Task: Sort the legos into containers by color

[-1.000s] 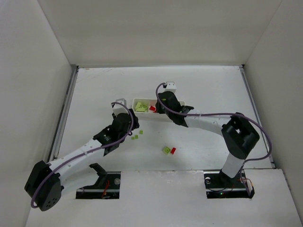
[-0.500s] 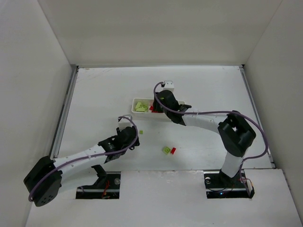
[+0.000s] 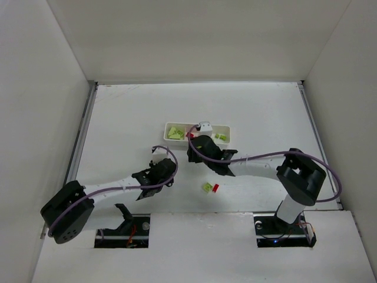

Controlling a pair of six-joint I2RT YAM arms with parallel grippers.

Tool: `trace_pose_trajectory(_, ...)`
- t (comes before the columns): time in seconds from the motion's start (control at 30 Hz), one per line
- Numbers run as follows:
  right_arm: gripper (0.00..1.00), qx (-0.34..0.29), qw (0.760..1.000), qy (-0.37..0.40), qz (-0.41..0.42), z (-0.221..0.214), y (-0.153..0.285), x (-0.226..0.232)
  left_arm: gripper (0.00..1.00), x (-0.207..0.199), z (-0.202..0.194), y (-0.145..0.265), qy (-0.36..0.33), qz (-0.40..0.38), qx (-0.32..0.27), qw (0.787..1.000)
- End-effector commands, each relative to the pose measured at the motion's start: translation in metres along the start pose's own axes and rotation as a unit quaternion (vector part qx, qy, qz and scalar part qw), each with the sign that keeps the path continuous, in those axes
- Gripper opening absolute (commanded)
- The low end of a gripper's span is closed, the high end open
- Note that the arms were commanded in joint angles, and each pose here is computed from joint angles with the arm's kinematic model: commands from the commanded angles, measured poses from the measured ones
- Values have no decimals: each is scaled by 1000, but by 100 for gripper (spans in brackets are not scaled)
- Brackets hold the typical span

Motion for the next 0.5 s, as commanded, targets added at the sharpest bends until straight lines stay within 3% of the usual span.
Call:
trace_pose_trajectory(0.0,47,-35,999,-32,21,8,8,10,29,-13,10,-3,7,-12,-23,1000)
trace_pose_trajectory(0.47,47,-11,999,-40,32,-24,4,19,33,-17,17,-18,10,8,-39,999)
Point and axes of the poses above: each gripper's point midway between its finger pads, its own y axis back along the fingers, its own x axis along the line the jaws close on, z = x × y, the point moved 9 cm from there along y, back along the fingers, and after that the axes turned 10 degrees about y, right-handed, at the moved point
